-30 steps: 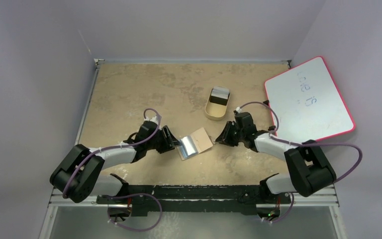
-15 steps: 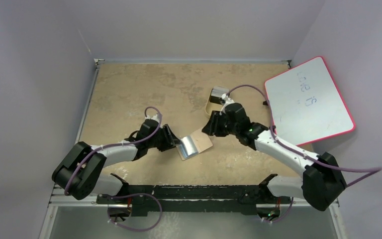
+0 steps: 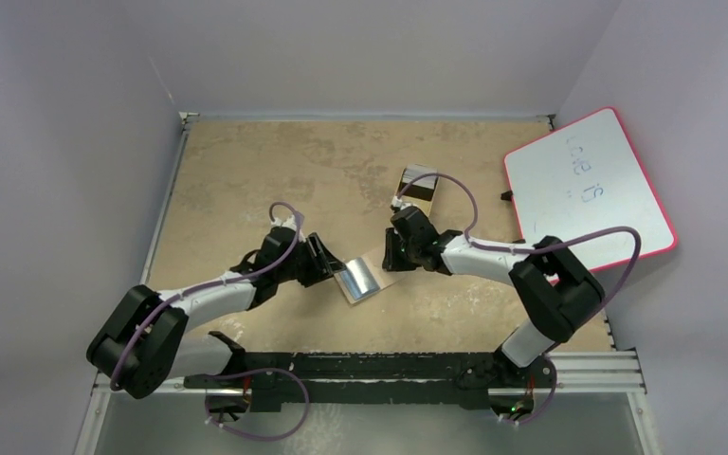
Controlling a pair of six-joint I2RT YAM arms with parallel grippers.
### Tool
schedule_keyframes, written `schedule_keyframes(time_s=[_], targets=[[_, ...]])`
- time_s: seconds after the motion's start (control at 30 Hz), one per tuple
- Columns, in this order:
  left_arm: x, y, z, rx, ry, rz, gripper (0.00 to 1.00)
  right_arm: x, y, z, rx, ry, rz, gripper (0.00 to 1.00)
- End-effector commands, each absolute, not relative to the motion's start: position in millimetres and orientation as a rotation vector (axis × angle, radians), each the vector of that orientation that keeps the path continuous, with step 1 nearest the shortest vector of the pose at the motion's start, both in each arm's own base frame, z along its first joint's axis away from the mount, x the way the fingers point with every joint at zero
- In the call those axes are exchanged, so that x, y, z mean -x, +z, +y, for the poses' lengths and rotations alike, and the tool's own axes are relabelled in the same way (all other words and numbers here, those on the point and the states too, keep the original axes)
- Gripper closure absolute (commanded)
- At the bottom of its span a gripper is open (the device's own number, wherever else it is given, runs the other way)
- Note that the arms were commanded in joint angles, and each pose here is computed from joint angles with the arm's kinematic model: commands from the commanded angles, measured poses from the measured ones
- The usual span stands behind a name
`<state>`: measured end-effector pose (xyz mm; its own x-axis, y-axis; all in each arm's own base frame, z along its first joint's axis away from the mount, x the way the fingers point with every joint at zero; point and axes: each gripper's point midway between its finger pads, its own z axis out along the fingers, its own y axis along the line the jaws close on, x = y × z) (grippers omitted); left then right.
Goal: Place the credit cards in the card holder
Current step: Open the card holder at the center of the board.
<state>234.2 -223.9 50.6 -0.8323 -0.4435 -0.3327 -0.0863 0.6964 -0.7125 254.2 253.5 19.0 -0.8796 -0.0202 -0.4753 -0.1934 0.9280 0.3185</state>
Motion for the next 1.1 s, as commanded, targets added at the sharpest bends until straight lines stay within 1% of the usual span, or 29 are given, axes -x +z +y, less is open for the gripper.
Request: schedule_keyframes(time_s=[0.0,0.07,0.23,0.37,0.43,0.5,0.6,0.67,0.73,0.93,1.0,1.07], targets=[[-232.4,76.1,-246.1,0.402,-1.202,2.336,0.51,-257.5,-0.8,237.8,0.061,0.385,2.616,0.71],[-231.1,73.3,-243.2,0.401,-1.184,2.338,0.48,-249.5,-8.7,234.9,0.028,0.403,2.631,0.72],[-236.4,68.0,-241.8,0.396,-1.156,2.323,0.47,-239.3,-16.1,236.6,0.005,0.457,2.656,0.73],[-231.6,50.1,-229.6,0.471,-1.039,2.395,0.47,-241.9,-19.7,228.0,-0.032,0.398,2.651,0.73],[-224.9,54.6,-231.2,0.492,-1.071,2.381,0.47,-242.6,-19.7,227.1,-0.029,0.39,2.647,0.74],[-220.1,57.7,-230.5,0.531,-1.09,2.361,0.47,-242.8,-17.7,228.5,-0.021,0.401,2.644,0.74],[-220.2,49.5,-219.2,0.578,-1.01,2.358,0.47,-245.1,-9.5,230.8,-0.014,0.42,2.624,0.74],[-224.5,51.1,-223.5,0.582,-1.061,2.311,0.47,-255.6,6.6,236.3,0.043,0.429,2.561,0.73],[-226.3,57.4,-233.9,0.578,-1.174,2.255,0.47,-257.8,27.4,248.6,0.123,0.49,2.519,0.69],[-235.8,68.6,-252.4,0.553,-1.297,2.205,0.47,-259.1,92.9,280.8,0.307,0.643,2.367,0.52],[-239.2,77.2,-251.1,0.577,-1.315,2.175,0.47,-254.9,98.0,288.3,0.325,0.629,2.35,0.46],[-246.7,92.4,-246.9,0.589,-1.333,2.129,0.47,-250.8,91.5,292.0,0.324,0.589,2.386,0.41]])
